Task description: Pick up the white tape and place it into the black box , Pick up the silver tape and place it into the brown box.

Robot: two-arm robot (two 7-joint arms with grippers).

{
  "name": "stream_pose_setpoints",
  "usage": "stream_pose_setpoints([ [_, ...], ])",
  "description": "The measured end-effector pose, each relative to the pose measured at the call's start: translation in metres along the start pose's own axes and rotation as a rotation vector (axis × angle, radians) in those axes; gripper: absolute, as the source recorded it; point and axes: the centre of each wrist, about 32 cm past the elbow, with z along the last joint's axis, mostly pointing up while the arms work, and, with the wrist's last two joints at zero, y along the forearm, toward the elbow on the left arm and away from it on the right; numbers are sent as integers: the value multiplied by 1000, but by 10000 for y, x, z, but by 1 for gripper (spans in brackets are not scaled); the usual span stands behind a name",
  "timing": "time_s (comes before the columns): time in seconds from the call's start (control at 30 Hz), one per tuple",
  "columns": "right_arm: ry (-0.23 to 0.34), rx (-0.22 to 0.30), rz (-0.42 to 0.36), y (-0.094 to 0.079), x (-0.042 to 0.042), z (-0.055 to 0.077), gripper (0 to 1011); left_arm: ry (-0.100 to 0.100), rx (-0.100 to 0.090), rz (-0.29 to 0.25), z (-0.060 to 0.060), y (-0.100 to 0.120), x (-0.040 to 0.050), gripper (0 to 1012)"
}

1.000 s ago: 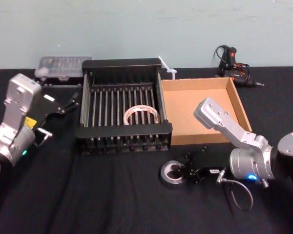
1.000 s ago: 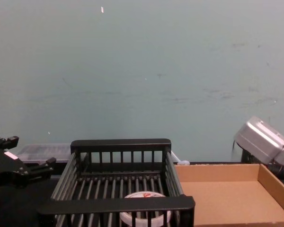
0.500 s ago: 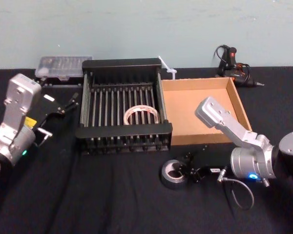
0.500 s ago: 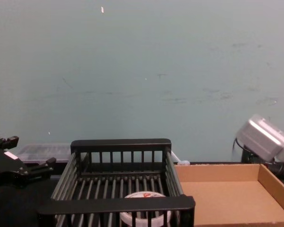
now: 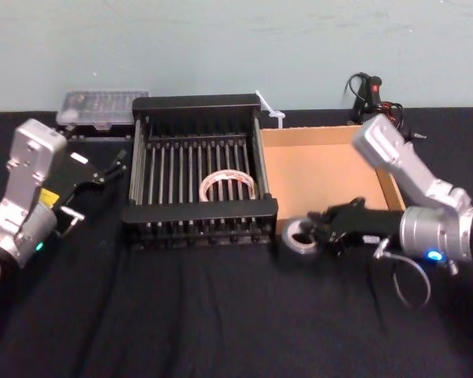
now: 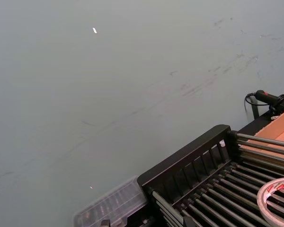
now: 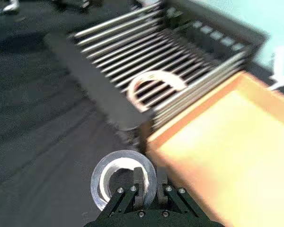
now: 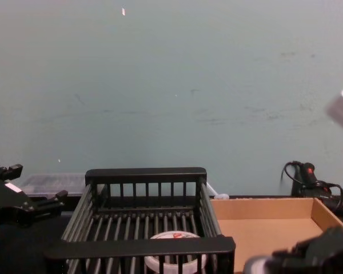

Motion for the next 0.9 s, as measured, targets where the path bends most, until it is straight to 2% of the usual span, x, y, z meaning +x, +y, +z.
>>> stream_pose_setpoints([
  [0.3,23,41,-157,-41,150,108,170,0,0,0,0,0,0,1001],
  [0.43,36,44,-259,10,204,170,171,0,0,0,0,0,0,1001],
  [0.57,47,41,-329,65,246,207,171,0,0,0,0,0,0,1001],
  [0.77,67,34,-377,125,296,227,171,0,0,0,0,0,0,1001],
  [0.9,71,32,-382,130,305,229,171,0,0,0,0,0,0,1001],
])
